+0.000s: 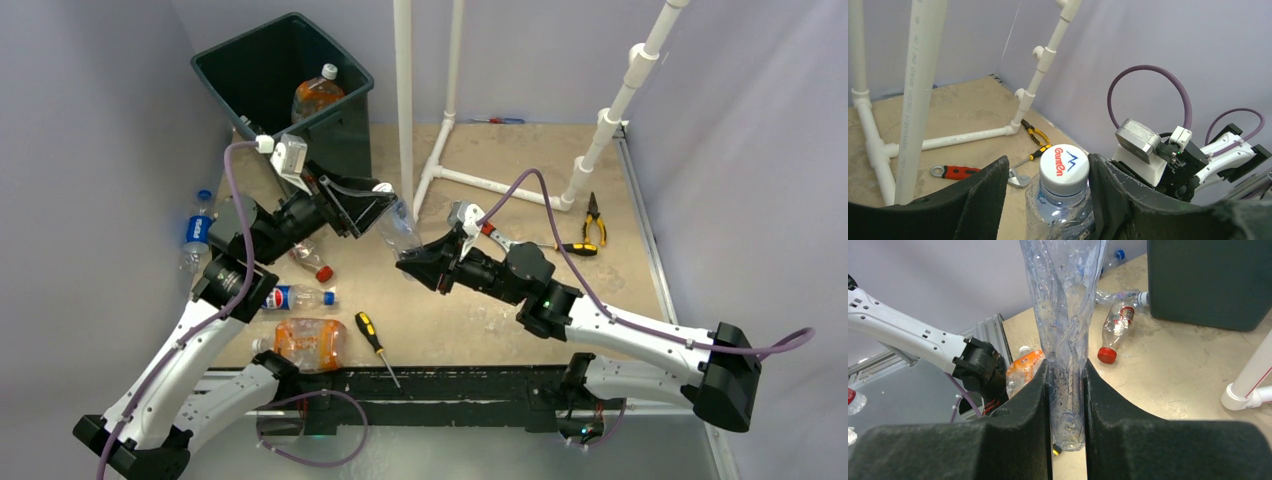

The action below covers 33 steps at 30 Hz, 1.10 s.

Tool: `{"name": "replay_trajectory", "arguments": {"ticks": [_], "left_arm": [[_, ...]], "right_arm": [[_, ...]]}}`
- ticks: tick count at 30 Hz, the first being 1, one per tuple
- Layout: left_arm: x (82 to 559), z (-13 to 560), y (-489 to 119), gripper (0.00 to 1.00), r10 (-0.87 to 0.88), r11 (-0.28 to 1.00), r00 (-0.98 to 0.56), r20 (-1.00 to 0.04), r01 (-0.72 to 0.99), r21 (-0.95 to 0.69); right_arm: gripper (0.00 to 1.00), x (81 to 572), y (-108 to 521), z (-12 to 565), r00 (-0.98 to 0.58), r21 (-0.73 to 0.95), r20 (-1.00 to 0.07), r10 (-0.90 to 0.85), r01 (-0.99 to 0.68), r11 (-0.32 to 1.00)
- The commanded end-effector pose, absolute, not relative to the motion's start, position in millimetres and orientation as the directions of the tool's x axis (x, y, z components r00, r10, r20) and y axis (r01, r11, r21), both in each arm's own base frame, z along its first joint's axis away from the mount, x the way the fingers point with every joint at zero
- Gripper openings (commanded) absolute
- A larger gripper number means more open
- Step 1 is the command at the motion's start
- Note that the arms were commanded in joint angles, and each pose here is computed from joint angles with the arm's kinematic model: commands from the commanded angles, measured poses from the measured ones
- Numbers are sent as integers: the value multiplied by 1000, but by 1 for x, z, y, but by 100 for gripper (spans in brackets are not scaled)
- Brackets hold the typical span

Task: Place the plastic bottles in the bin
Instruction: Place the plastic bottle in the trash bin.

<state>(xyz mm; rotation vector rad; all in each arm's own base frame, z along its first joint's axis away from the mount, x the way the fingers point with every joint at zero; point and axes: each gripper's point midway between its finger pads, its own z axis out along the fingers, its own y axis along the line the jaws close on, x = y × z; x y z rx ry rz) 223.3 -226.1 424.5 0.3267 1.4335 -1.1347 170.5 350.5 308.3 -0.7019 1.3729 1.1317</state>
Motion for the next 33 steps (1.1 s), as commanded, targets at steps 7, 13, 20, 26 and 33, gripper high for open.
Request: {"name": "replay_trajectory", "arguments": {"ticks": [7,13,20,26,33], "left_arm": [[202,453,-234,44,-419,378,-248,-874,827,-416],[200,445,-238,43,-394,361,-283,-875,828,-430],[199,443,-235,9,-377,384,-270,-886,825,-415],[203,448,-224,0,-399,444,-207,-893,809,-386],[214,457,-199,0,-432,573,-148,-890,717,-397]], "right_arm": [[3,172,351,330,-99,186,-964,245,-913,363],[3,172,355,332,-99,185,-964,245,-914,360],[3,172,358,331,-108,190,-966,235,-913,361],[52,168,360,329,-144,221,-961,237,-914,341],[99,157,353,357,-207,297,-930,302,-910,290]]}}
